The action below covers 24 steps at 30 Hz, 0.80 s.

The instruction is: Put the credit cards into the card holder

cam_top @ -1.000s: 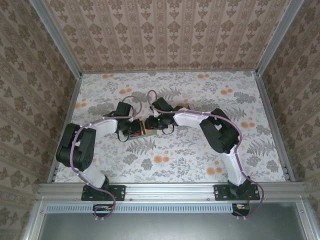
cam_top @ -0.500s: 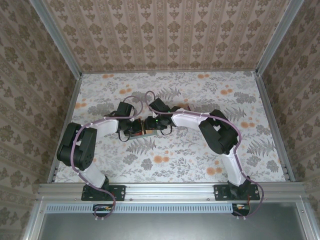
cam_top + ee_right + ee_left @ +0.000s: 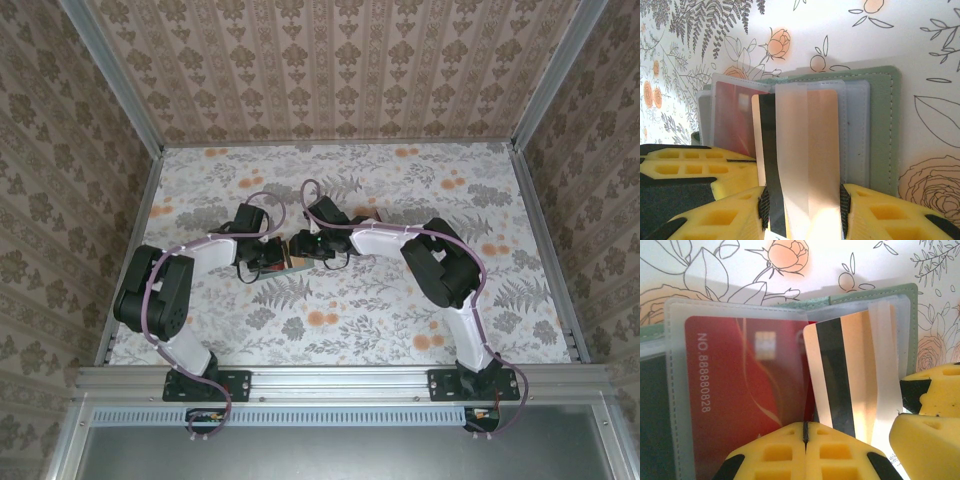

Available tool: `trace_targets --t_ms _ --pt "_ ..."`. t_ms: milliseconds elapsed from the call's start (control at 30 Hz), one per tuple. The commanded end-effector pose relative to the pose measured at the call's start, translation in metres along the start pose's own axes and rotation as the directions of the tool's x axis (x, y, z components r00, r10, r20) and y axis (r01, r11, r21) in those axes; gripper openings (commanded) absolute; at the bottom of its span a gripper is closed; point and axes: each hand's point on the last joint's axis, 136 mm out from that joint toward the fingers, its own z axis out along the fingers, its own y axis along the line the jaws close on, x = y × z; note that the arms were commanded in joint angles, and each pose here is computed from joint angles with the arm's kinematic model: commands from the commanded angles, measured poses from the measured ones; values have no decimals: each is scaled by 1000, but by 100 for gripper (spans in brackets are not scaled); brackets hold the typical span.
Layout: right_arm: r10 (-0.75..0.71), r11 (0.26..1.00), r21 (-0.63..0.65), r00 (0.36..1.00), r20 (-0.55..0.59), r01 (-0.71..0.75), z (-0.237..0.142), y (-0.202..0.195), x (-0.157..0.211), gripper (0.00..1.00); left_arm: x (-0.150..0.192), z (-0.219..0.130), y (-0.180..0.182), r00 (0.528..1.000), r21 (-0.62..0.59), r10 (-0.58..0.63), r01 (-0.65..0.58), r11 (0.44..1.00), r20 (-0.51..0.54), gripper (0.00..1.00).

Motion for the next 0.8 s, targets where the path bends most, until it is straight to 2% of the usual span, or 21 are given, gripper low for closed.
trace_targets --t_ms 0,267,567,767 --pt "-52 976 -210 999 -16 48 -23 63 4 44 26 15 16 996 -65 -18 12 998 -89 2" --pt "-60 969 -239 998 -9 56 -31 71 4 44 24 11 14 997 -65 -14 9 998 -80 2" --pt "-36 940 -340 998 -55 16 -16 80 10 44 18 1 12 999 -68 -8 4 998 -47 2" --pt "-17 894 -448 998 -68 -16 -18 95 10 44 9 -13 8 1000 -58 -1 2 998 6 4"
